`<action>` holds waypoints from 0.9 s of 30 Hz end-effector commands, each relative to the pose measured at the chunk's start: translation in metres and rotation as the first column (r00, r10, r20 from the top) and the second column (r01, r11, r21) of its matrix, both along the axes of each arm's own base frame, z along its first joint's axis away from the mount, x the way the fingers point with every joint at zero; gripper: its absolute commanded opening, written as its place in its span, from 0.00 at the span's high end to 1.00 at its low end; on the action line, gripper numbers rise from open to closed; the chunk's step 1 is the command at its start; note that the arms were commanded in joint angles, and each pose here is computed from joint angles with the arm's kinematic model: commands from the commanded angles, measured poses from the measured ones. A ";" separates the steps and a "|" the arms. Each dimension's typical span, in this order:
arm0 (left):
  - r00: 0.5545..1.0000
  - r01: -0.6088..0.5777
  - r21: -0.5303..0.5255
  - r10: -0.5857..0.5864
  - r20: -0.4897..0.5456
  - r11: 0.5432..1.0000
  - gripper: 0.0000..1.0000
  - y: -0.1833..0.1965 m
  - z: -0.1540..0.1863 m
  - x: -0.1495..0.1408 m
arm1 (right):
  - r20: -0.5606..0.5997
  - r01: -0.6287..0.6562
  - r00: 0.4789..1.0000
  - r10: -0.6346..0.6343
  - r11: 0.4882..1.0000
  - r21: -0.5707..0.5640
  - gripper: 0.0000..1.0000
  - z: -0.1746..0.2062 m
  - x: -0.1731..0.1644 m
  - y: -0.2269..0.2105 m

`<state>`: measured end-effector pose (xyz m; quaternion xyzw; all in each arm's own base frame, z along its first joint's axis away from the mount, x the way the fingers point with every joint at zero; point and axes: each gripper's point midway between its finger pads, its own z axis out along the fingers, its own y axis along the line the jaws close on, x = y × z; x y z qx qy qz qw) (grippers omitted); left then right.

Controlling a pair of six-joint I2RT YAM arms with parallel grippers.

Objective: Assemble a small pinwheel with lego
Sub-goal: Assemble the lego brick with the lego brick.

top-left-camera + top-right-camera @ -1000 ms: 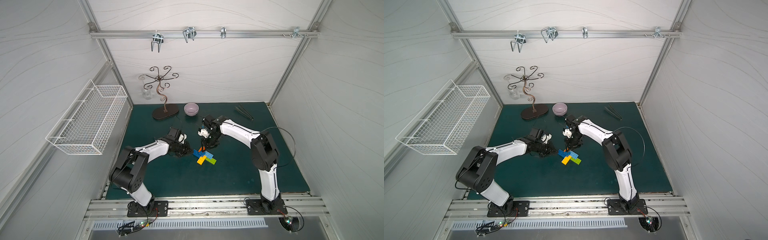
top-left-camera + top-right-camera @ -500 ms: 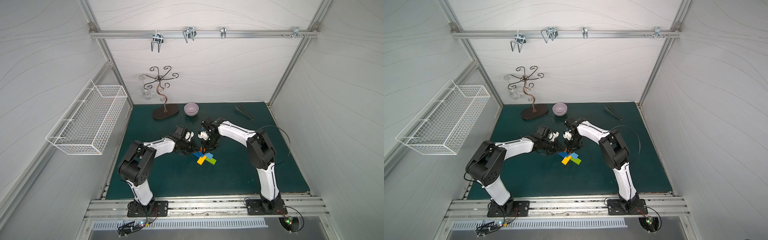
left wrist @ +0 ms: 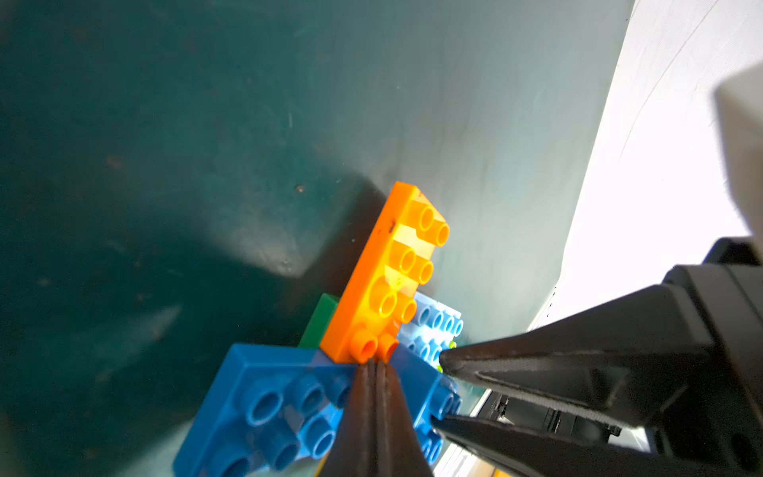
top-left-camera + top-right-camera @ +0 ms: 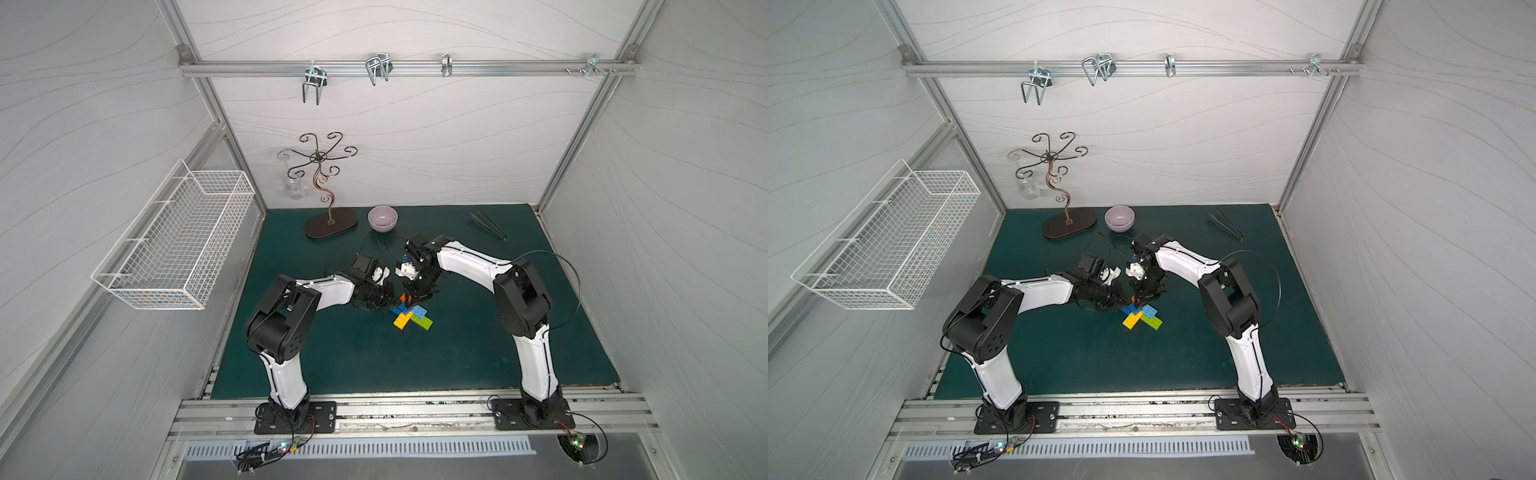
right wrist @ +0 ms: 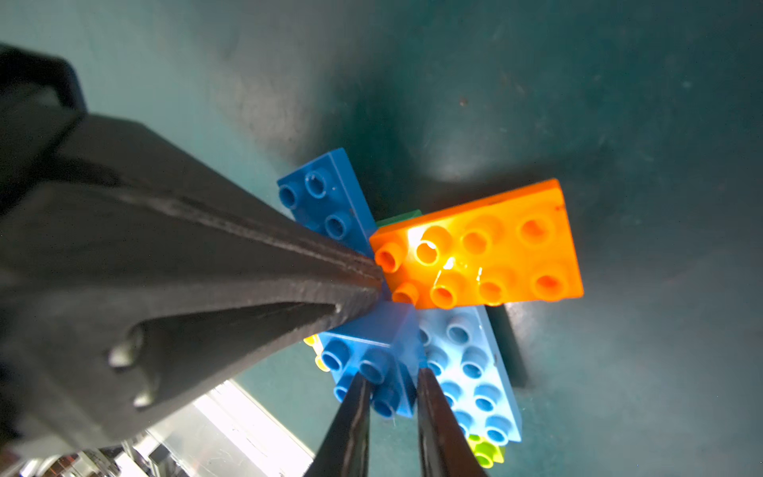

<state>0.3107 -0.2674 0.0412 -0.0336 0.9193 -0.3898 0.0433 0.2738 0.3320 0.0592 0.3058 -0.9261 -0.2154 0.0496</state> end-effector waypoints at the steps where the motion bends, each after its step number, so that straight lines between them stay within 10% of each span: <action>1: 0.999 -0.003 0.002 0.003 0.050 1.000 0.92 -0.001 0.019 0.005 | 0.017 -0.071 0.997 0.071 0.997 0.018 0.77 -0.007 0.005 0.004; 18: 0.999 -0.005 -0.027 0.007 0.046 1.000 0.76 -0.010 0.024 0.003 | -0.001 -0.145 0.990 0.145 0.990 0.001 0.80 -0.009 -0.004 -0.004; 27: 1.000 0.005 0.027 -0.004 -0.018 1.000 0.95 -0.004 -0.003 -0.010 | 0.044 -0.182 0.982 0.182 0.983 -0.010 0.80 -0.018 0.008 -0.002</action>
